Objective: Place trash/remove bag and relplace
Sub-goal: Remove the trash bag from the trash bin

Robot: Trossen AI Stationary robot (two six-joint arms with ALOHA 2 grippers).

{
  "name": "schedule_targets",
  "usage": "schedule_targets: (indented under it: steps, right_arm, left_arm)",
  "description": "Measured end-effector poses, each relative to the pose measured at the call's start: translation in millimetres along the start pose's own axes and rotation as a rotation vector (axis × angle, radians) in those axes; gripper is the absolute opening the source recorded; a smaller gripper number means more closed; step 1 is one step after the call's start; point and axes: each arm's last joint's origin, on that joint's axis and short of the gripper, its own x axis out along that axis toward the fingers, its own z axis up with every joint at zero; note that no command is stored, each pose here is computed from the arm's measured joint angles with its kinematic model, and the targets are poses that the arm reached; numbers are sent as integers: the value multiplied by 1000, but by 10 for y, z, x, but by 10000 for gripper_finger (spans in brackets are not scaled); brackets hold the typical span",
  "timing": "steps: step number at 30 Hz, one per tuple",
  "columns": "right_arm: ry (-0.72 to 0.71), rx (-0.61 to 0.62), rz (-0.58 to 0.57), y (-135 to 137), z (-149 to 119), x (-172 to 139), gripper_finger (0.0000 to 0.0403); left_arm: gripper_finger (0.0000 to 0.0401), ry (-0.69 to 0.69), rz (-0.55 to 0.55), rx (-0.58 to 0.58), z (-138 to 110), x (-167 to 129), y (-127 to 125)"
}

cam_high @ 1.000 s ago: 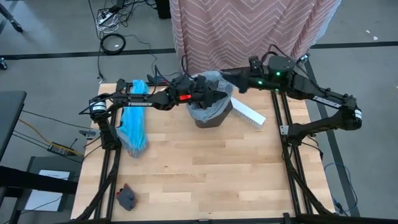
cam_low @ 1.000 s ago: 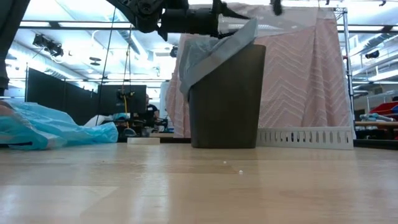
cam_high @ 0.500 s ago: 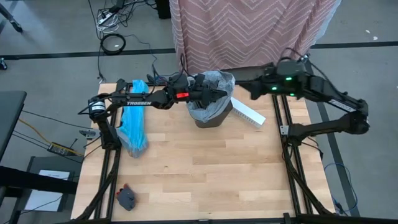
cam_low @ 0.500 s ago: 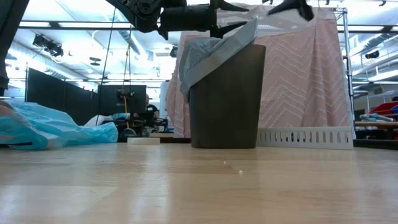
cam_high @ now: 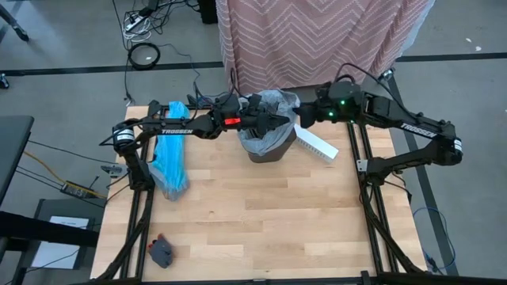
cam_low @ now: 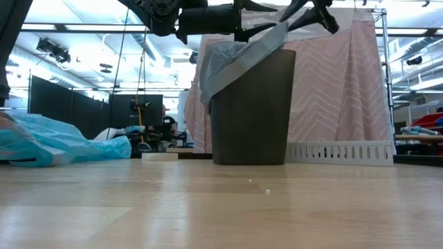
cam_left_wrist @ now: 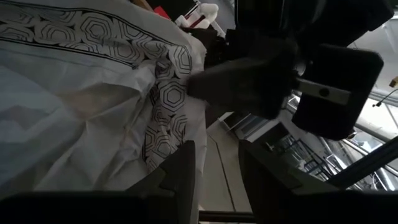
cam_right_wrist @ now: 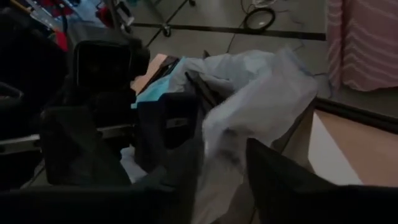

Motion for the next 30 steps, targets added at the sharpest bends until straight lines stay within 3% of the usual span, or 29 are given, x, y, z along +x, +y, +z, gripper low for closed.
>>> schedule_targets:
  steps: [3,5,10,17,30]
  right_arm:
    - [-17,-1,-12,-3,8,-7,45]
    - [-45,-8,-13,14,20,-11,14]
    - [-103,9,52,81,73,-22,1]
    - [-187,43,254,247,174,-71,0]
    - [-308,105,525,431,328,-185,0]
  left_arm:
    - [131,-1,1,16,14,-6,12]
    - [131,-2,10,26,32,-14,33]
    - [131,-32,37,31,104,-43,92]
    - [131,-96,105,58,186,-79,170]
    - [131,-96,171,72,138,-57,265]
